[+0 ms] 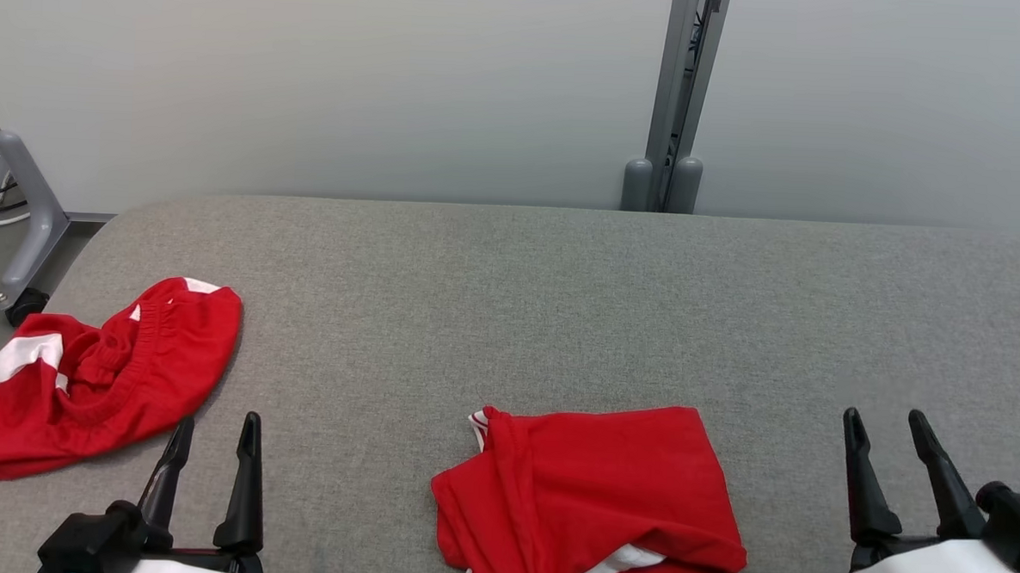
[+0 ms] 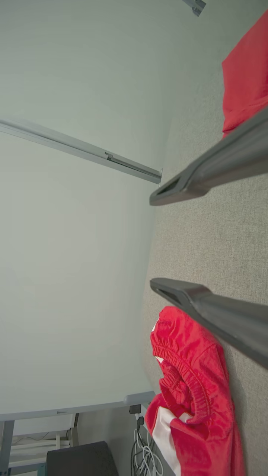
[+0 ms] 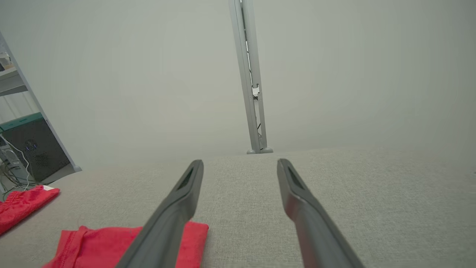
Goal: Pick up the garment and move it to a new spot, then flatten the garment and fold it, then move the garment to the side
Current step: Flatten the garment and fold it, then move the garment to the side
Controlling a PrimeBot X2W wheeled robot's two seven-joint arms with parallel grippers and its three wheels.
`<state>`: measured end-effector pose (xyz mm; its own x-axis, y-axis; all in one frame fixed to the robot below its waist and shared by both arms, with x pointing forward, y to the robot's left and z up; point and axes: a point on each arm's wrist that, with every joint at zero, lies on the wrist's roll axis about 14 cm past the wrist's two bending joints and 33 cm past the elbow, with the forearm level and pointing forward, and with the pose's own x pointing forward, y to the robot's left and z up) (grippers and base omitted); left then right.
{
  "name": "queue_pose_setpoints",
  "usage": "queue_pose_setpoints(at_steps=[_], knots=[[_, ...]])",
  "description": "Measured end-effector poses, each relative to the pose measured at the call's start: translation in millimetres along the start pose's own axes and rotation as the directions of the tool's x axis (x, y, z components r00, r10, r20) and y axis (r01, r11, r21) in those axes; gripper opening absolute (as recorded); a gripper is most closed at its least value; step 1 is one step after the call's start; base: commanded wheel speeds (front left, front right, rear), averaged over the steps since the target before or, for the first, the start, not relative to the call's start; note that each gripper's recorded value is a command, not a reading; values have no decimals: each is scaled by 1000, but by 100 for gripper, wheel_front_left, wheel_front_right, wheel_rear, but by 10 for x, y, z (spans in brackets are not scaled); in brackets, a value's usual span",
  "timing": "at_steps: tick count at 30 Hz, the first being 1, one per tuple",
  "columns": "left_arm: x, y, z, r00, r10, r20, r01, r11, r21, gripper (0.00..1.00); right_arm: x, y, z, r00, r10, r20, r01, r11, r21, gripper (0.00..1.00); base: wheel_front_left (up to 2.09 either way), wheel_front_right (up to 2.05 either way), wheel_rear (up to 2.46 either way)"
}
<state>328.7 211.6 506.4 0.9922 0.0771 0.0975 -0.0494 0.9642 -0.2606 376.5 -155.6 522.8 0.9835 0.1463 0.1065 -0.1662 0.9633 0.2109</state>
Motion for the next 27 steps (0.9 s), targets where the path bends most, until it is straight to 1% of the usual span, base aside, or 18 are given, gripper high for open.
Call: queue_pose_setpoints(at_steps=[3,5,9,19,20,21,23,25,27], knots=[[-4,9,-4,1000,2,-2,-2,1000,6,100,-54,-49,-169,999,-15,-41,15,1000,-12,100,0,0,0],[-7,4,-20,1000,0,-7,1,1000,13,100,-67,-35,-207,999,-13,-46,12,1000,-14,100,0,0,0],[2,-9,-27,1000,-8,-10,8,1000,29,100,-61,-39,-213,999,-16,-42,15,1000,-13,100,0,0,0],[-15,-22,-40,1000,-13,-14,13,1000,26,100,-19,2,-238,999,-3,-48,3,1000,-7,100,0,0,0],[-15,-18,-42,1000,-12,-14,13,1000,26,100,-12,8,-272,998,-3,-62,4,1000,3,100,0,0,0],[-15,-16,-48,1000,-12,-16,12,1000,26,100,-11,9,-364,994,-5,-105,7,1000,15,100,0,0,0],[-17,-14,-65,1000,-10,-22,11,1000,26,100,14,22,-507,986,-13,-169,26,997,72,100,0,0,0],[-18,-27,-78,1000,-12,-26,13,1000,24,100,70,100,-669,966,11,-257,18,994,108,100,0,0,0],[-22,-27,-78,1000,-12,-26,12,1000,23,100,127,211,-814,942,39,-334,23,983,180,100,0,0,0]])
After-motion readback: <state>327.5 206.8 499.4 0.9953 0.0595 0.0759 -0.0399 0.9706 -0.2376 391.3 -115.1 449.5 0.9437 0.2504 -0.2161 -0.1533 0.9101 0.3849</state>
